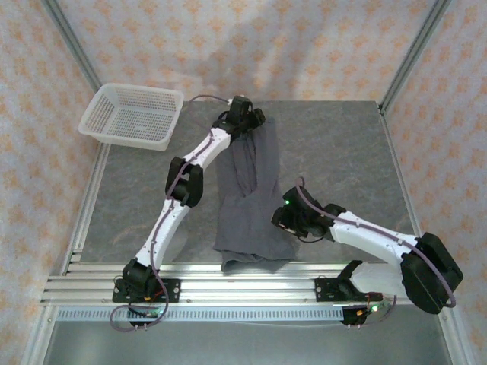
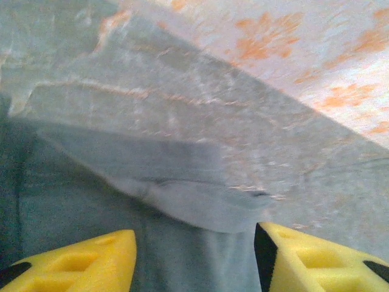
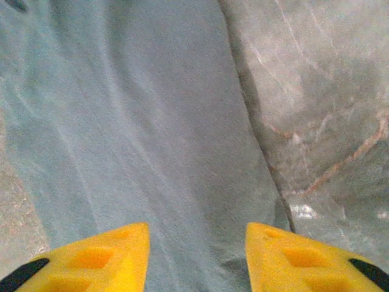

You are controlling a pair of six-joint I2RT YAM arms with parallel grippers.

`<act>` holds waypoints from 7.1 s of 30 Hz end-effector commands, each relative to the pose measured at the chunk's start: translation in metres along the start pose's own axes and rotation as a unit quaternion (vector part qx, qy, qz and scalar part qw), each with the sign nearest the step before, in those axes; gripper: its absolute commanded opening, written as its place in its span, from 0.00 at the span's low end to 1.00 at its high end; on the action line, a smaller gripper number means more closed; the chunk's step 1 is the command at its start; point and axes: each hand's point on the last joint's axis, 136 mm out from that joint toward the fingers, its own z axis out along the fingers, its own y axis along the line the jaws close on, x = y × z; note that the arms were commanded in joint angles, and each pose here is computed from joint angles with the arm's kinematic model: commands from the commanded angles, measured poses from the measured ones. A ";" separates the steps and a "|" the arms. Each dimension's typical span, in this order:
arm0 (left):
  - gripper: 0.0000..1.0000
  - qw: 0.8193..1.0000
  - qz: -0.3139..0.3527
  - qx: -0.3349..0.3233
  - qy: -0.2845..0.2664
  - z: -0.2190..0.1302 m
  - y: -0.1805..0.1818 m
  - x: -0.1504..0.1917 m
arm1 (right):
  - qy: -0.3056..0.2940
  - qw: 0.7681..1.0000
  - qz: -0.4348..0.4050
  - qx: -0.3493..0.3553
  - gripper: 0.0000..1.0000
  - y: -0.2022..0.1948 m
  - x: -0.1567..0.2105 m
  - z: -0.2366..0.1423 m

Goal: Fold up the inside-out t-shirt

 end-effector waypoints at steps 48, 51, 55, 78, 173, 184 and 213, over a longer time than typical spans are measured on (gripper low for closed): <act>0.62 0.955 -0.036 -0.101 0.276 -0.386 0.114 0.285 | 0.049 0.993 -0.066 -0.086 0.00 0.028 0.001 0.002; 0.61 0.954 -0.044 -0.090 0.284 -0.377 0.110 0.290 | 0.051 0.993 -0.064 -0.082 0.00 0.026 0.002 0.004; 0.60 0.946 -0.038 -0.110 0.303 -0.370 0.114 0.298 | 0.048 0.994 -0.058 -0.081 0.00 0.025 0.001 0.005; 0.36 0.951 -0.037 -0.011 0.307 -0.352 0.056 0.300 | 0.048 0.996 -0.050 -0.054 0.00 0.012 0.003 0.011; 0.53 0.991 -0.045 -0.069 0.109 -0.236 0.086 0.106 | -0.064 0.996 -0.034 -0.042 0.43 0.017 -0.238 0.072; 0.53 0.989 -0.041 -0.041 0.135 -0.190 0.067 0.130 | -0.008 0.997 -0.028 -0.076 0.39 0.027 -0.226 0.100; 0.33 0.977 0.002 -0.087 0.194 -0.308 0.088 0.246 | 0.043 0.997 -0.036 -0.046 0.17 -0.037 -0.055 0.022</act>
